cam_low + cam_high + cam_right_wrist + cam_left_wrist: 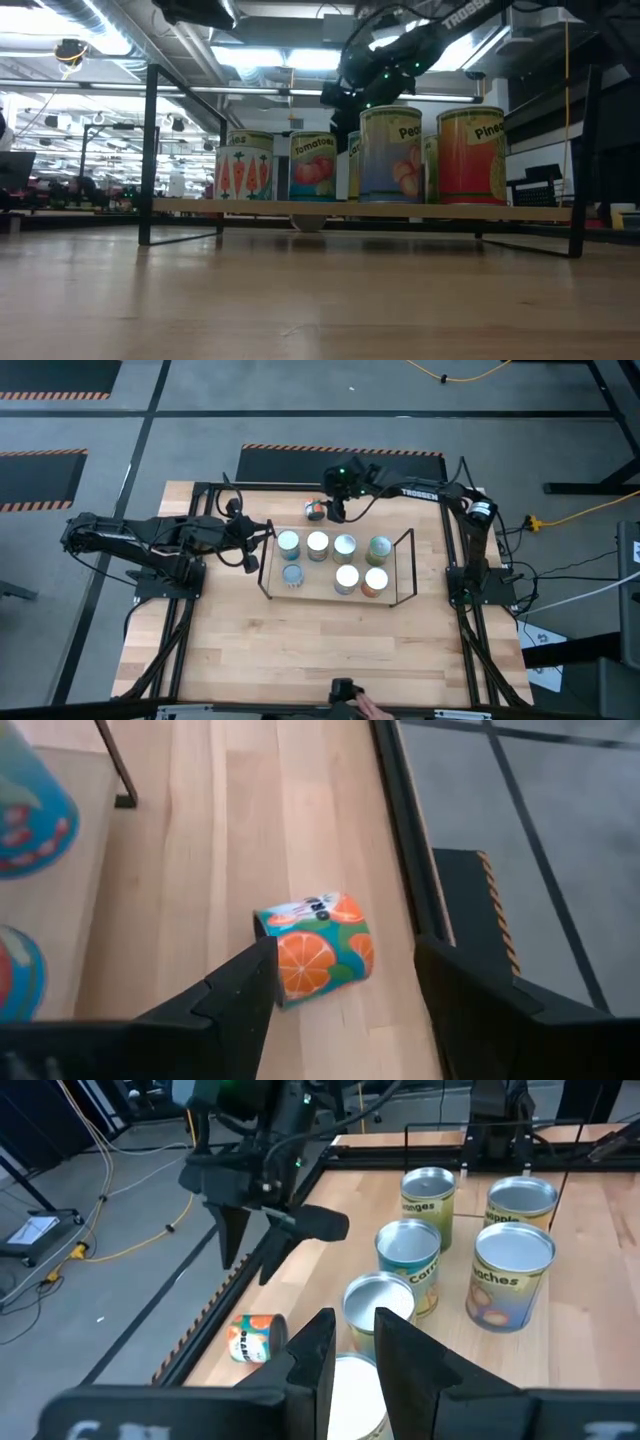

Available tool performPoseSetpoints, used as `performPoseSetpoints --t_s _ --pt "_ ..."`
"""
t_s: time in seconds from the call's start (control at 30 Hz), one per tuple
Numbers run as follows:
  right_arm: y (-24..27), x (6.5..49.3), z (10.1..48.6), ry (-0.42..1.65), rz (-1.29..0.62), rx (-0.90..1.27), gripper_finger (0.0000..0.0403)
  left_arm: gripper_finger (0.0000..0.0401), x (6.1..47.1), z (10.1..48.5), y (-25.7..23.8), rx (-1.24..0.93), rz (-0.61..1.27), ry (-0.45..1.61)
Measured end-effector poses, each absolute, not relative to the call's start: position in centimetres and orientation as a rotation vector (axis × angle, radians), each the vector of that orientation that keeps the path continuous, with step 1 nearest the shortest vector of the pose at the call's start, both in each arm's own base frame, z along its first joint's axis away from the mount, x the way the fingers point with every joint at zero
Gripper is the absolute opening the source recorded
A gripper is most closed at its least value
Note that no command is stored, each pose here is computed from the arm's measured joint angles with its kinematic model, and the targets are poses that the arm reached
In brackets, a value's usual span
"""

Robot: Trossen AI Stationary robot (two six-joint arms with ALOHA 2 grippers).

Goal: Pick and place cans onto a shelf
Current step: Put the small canned oranges on the shelf

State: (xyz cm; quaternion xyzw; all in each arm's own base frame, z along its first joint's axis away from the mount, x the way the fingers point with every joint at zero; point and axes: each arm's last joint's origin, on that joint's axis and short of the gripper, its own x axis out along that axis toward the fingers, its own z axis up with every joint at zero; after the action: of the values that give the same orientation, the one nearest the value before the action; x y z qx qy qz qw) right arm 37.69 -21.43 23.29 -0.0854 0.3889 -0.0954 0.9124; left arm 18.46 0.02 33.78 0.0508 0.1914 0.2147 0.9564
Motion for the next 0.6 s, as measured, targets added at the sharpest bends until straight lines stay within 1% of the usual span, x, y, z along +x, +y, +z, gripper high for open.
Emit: performPoseSetpoints --t_s 0.6 --pt "-21.8 39.1 19.0 0.855 -0.139 -0.14 0.0241 0.0066 18.4 33.7 0.0 0.106 0.436 0.398"
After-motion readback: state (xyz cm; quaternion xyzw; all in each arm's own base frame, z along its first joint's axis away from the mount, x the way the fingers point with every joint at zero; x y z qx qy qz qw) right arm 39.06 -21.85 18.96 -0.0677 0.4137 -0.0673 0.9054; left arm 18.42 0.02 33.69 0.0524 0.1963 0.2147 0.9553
